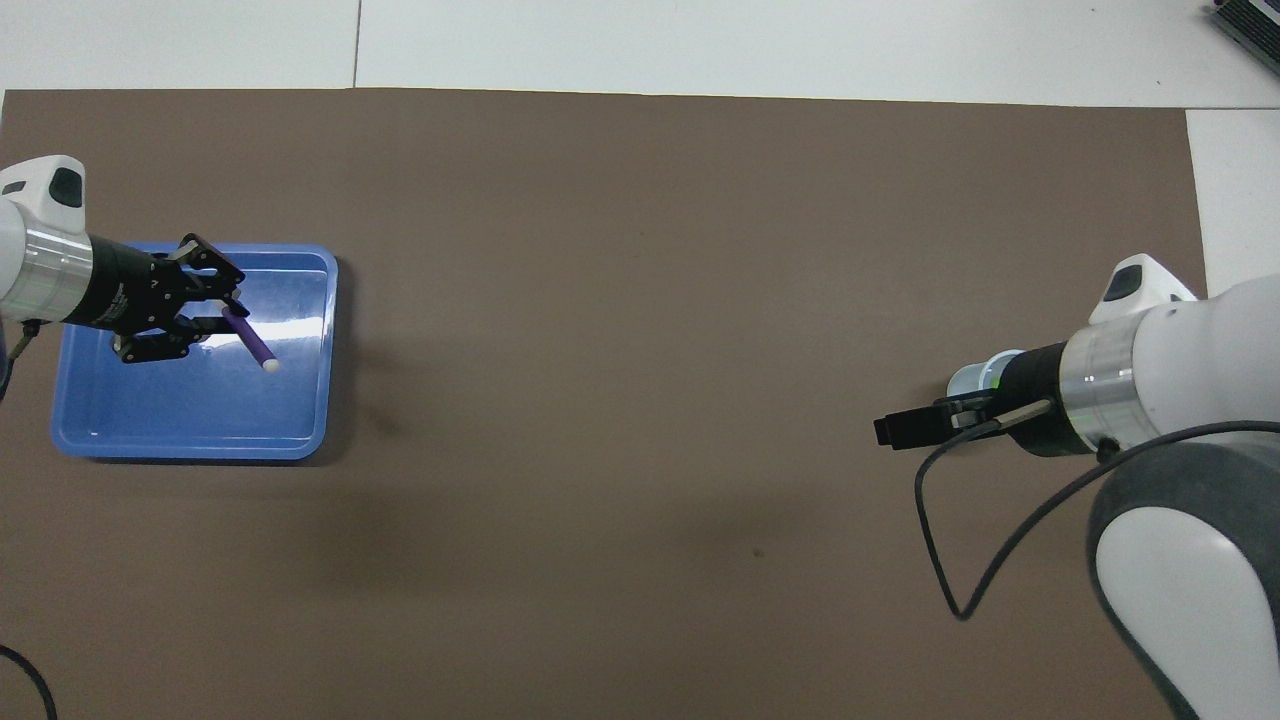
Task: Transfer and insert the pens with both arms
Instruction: 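Lift the purple pen toward the right gripper while the right gripper approaches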
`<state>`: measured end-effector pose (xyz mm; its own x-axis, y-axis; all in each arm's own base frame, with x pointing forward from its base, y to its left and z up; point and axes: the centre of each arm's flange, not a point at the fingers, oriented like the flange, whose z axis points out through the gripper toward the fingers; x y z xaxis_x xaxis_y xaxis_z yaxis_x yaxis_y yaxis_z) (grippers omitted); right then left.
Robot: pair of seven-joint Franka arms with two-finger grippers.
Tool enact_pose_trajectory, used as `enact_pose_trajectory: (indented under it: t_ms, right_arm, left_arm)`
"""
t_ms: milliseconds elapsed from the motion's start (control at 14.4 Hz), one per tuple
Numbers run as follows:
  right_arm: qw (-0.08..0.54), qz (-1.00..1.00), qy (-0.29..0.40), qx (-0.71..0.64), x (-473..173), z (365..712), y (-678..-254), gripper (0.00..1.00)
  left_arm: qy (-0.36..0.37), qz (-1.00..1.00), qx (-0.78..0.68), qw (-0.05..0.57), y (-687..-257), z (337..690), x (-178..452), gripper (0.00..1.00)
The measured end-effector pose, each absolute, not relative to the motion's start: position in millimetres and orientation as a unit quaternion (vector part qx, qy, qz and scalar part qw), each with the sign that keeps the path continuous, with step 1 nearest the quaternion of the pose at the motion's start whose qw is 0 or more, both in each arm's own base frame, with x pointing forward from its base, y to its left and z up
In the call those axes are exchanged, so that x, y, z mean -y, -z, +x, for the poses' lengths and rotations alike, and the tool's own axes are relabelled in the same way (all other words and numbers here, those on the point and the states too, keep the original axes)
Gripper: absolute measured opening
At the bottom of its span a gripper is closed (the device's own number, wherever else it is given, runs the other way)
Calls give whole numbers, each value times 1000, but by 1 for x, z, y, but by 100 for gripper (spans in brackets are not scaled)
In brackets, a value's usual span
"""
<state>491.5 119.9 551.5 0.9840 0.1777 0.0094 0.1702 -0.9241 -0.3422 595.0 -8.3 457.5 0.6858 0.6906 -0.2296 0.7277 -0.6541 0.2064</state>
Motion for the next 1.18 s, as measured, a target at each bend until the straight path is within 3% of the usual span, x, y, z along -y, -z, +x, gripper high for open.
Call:
enact_pose_trajectory:
  t_ms: [347, 762, 1178]
  right_arm:
    - [251, -964, 9, 86, -162, 489, -563, 100]
    - [293, -952, 26, 88, -194, 485, -571, 100]
    - [330, -941, 43, 67, -235, 476, -581, 98]
  left_arm:
    - [94, 866, -465, 160, -479, 585, 94, 23]
    - [108, 824, -523, 191, -524, 562, 152, 23]
    - [102, 787, -570, 214, -540, 540, 238, 23]
